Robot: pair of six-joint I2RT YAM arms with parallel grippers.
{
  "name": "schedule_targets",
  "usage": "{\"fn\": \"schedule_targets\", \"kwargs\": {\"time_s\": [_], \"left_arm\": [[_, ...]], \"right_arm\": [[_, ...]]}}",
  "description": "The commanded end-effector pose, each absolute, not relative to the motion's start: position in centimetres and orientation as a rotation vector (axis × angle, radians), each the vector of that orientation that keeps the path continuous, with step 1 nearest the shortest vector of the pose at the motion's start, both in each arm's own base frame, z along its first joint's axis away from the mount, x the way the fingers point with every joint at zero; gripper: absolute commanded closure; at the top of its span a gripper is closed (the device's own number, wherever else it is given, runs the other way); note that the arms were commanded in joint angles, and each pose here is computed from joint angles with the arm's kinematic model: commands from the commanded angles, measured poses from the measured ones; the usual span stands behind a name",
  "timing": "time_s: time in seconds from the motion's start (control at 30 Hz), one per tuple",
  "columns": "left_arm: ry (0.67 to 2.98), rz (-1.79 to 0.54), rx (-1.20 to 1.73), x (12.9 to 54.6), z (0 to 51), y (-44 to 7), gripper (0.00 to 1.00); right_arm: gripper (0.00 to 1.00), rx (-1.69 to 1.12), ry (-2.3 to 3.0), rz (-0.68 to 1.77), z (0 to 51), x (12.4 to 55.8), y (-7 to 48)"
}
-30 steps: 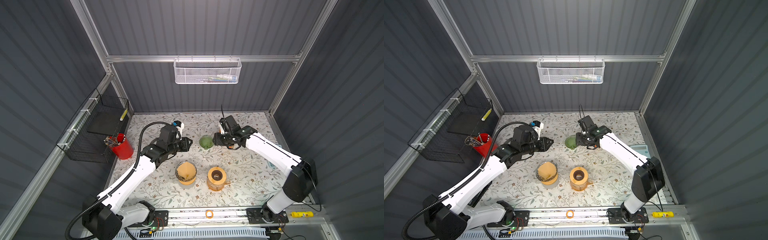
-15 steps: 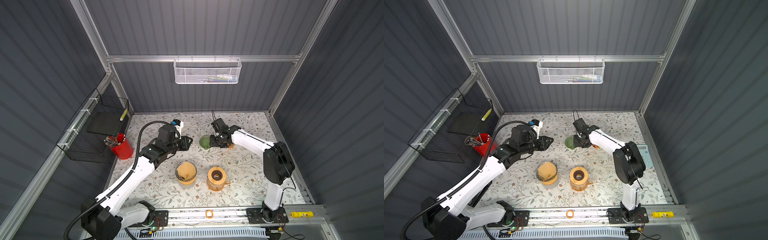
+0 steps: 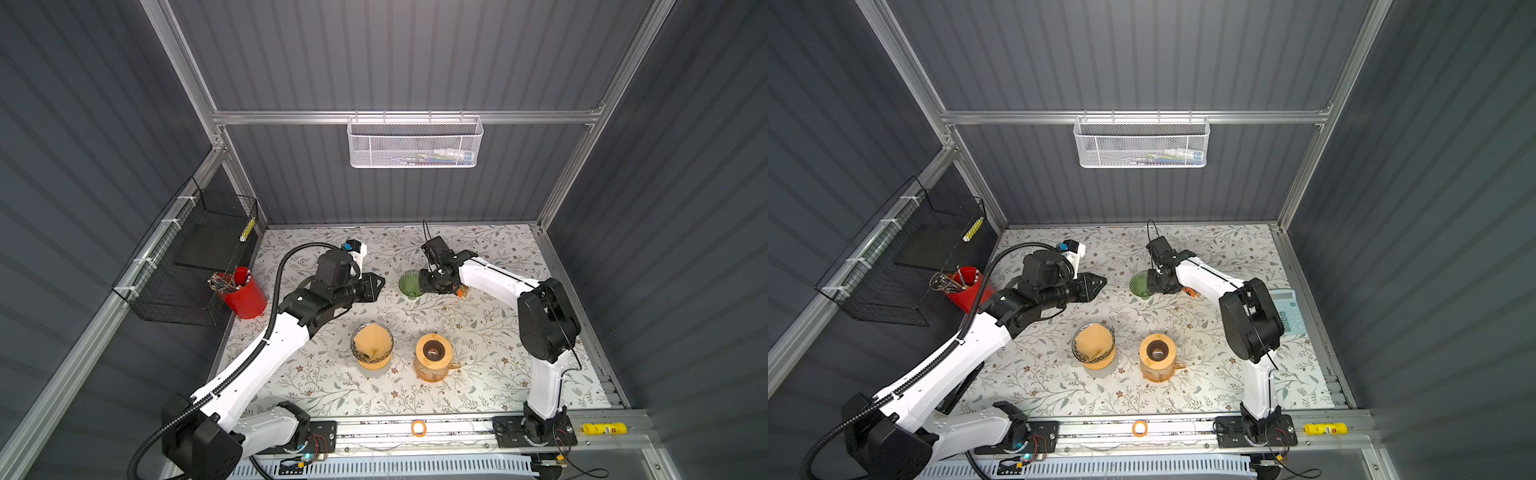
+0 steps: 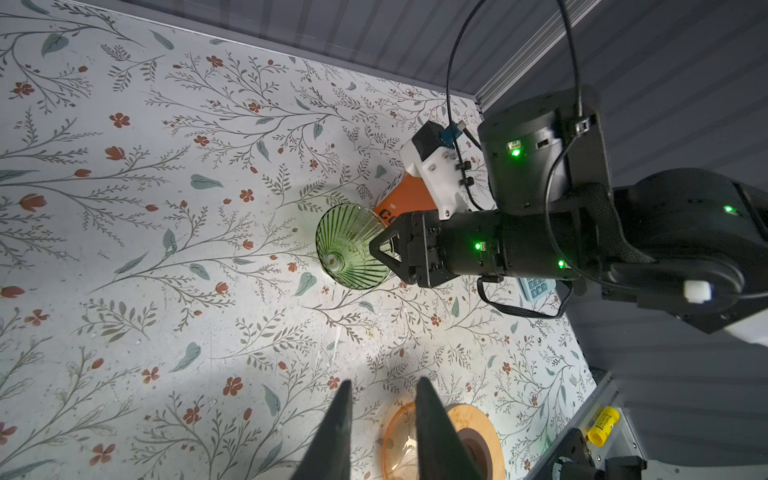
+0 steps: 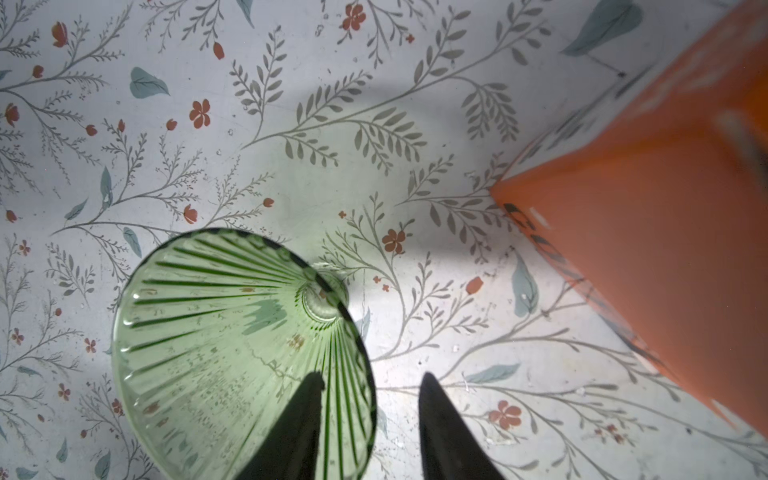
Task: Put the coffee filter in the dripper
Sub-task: 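Grasp the green ribbed dripper by its rim with the right gripper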
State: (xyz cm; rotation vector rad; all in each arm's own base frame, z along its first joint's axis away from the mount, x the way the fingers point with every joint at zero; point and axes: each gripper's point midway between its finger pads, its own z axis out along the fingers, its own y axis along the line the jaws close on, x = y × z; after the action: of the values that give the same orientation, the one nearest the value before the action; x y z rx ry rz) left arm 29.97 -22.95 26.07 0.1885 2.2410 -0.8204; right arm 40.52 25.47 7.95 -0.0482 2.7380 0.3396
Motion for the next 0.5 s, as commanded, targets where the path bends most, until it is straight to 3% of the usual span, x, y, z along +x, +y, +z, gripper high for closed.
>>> {"fn": "schedule_targets", "kwargs": {"time_s": [0.0,0.47], "left_arm": [[2.212,-0.82,0.191,29.8,27.6,-22.5,0.72],[2.207,-0.797,0.191,29.5,27.6,-22.0,0.72]], "right_arm": [[0.63,-0.043,2.721,0.363,8.2,41.6,26.0],[0.74,-0.035,2.747,0.373,7.2,42.0,26.5]]}}
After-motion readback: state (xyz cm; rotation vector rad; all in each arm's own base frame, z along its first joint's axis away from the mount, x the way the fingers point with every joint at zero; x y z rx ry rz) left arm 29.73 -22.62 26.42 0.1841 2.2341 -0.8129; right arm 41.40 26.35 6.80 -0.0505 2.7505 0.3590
